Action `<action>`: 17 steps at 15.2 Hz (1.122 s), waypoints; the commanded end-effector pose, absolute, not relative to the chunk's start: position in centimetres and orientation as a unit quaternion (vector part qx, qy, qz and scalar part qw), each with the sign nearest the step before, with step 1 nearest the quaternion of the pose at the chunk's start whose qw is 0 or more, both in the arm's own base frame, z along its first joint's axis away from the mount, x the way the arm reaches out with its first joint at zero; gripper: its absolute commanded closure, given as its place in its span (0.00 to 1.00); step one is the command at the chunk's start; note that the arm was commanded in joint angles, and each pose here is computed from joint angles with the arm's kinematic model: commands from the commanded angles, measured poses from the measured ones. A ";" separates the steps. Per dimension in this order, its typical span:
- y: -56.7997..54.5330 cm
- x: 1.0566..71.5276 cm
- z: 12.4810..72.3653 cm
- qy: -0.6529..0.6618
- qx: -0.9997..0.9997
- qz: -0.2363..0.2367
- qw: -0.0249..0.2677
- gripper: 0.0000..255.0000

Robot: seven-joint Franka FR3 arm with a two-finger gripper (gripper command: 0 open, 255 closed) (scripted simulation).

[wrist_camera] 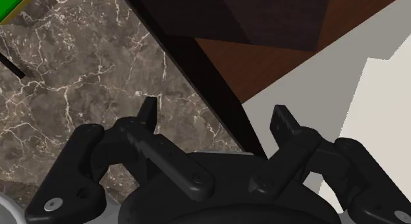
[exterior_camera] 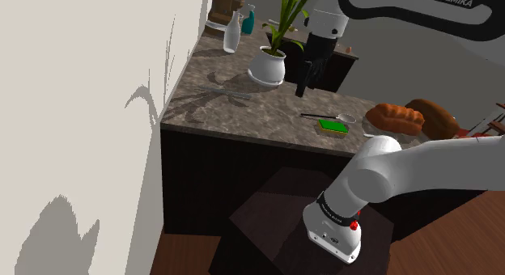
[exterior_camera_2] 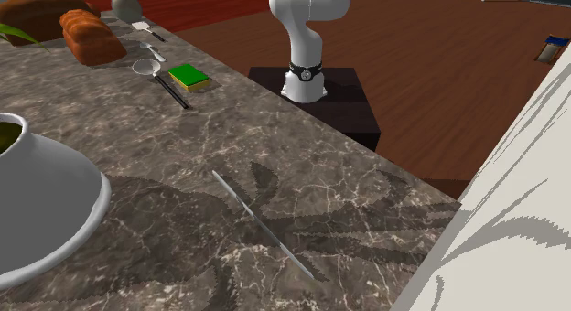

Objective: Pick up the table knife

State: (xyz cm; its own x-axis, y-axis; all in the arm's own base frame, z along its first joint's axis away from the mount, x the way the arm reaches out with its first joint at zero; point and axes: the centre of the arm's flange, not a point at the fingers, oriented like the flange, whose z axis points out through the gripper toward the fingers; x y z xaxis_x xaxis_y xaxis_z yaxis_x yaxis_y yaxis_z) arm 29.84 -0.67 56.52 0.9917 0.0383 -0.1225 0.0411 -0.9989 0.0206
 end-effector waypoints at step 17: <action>-9.1 46.2 47.3 0.184 0.981 -0.061 0.027 0.00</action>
State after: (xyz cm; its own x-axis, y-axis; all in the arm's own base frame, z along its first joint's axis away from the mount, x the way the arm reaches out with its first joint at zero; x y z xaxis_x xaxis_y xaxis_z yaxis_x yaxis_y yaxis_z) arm 45.11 -8.55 47.82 0.9327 0.3371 -0.1284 0.3433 -0.9388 0.0286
